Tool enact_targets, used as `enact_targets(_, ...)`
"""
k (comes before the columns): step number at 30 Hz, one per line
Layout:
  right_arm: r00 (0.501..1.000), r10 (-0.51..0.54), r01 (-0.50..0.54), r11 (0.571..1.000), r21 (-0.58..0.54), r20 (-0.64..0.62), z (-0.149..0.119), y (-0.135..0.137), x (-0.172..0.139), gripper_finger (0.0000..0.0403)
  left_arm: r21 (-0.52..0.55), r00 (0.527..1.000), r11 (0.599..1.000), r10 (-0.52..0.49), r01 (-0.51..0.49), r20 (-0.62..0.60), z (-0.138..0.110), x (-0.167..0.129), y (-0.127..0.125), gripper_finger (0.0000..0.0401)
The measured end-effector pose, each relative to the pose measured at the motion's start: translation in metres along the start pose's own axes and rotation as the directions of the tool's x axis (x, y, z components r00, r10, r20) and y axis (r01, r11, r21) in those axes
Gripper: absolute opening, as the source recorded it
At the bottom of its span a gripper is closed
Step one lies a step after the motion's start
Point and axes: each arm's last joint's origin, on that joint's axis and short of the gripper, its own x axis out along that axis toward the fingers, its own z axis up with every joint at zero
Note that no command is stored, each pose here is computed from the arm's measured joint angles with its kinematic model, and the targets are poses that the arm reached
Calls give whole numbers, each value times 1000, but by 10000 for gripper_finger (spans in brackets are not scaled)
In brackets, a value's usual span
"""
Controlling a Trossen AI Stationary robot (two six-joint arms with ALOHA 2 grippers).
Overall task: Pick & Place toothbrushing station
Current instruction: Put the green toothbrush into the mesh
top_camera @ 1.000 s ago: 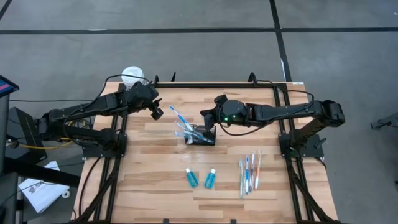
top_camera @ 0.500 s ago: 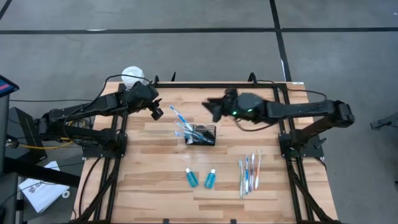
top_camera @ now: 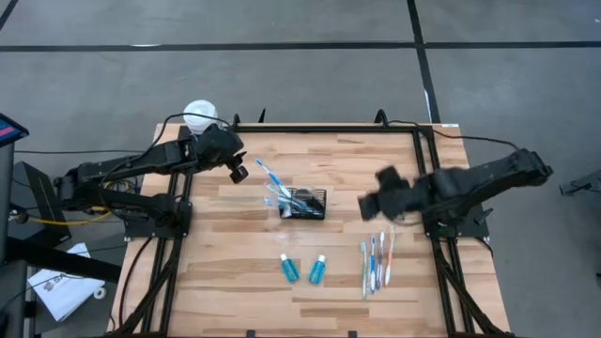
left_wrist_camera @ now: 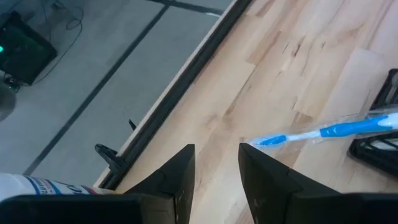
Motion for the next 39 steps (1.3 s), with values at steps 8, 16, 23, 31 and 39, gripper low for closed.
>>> enact_targets(8,917,-264,276,961,-3,-300,-80,3,32,198,15,999,1000,-21,22,-35,0,9,-5,117)
enact_targets(16,912,-154,232,958,167,-380,-113,12,68,205,16,999,1000,-22,22,-36,0,10,-5,117)
enact_targets(23,887,-146,242,955,173,-438,-111,14,85,189,10,998,999,-45,45,-36,0,10,-6,117)
enact_targets(31,864,-177,312,923,225,-471,-123,-6,95,215,10,998,999,-47,47,-35,0,10,-6,117)
enact_targets(39,844,-179,338,910,242,-506,-131,-16,103,200,10,998,999,-47,47,-35,0,10,-6,117)
